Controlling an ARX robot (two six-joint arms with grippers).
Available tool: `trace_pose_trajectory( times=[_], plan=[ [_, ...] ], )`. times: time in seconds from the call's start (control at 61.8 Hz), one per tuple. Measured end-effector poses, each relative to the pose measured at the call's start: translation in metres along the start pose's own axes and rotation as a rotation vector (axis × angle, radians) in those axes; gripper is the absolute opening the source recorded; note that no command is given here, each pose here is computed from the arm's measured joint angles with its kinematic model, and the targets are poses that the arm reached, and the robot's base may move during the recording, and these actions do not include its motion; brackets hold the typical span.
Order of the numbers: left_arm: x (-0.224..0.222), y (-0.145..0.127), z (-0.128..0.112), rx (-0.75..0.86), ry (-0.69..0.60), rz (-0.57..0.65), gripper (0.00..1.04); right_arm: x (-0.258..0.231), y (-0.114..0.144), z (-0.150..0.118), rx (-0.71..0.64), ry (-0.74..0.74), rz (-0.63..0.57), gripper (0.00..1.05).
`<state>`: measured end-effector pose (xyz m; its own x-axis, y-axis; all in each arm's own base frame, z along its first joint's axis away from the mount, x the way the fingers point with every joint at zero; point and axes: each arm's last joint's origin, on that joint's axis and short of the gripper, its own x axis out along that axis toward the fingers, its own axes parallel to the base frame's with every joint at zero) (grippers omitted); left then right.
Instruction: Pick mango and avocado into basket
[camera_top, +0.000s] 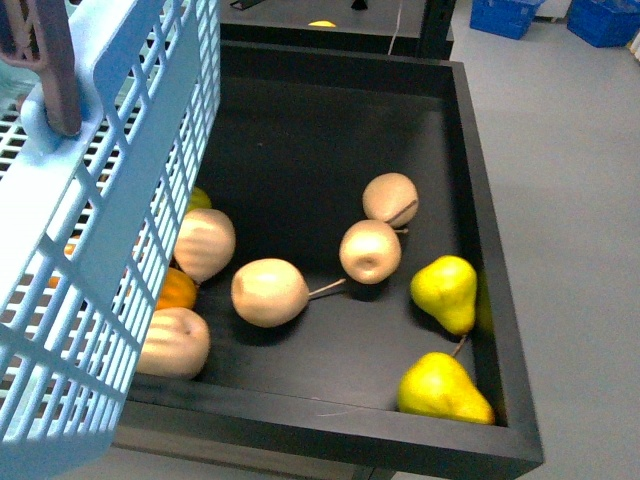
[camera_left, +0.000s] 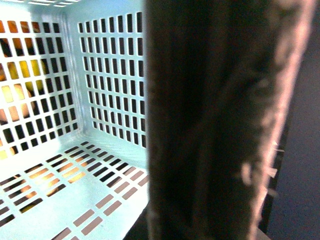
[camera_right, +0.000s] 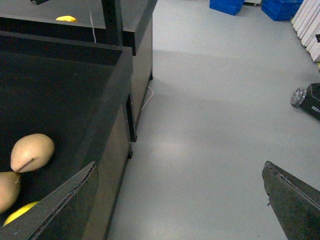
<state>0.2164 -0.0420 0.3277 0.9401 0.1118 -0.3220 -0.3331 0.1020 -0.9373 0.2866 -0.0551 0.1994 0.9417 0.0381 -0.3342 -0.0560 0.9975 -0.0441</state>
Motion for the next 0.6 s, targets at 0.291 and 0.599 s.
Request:
trace_pose_trajectory(
  times=[0.291, 0.599],
  plan=[
    [-0.0001, -0.0002, 0.0001, 0.001, 0.0, -0.001, 0.06, -0.0001, -0.0002, 0.0001, -0.001, 0.0, -0.006, 0.97],
    [-0.0001, -0.0002, 0.0001, 0.0, -0.002, -0.001, 0.06, 0.0, -0.0001, -0.0001, 0.0, 0.0, -0.003, 0.97]
  ],
)
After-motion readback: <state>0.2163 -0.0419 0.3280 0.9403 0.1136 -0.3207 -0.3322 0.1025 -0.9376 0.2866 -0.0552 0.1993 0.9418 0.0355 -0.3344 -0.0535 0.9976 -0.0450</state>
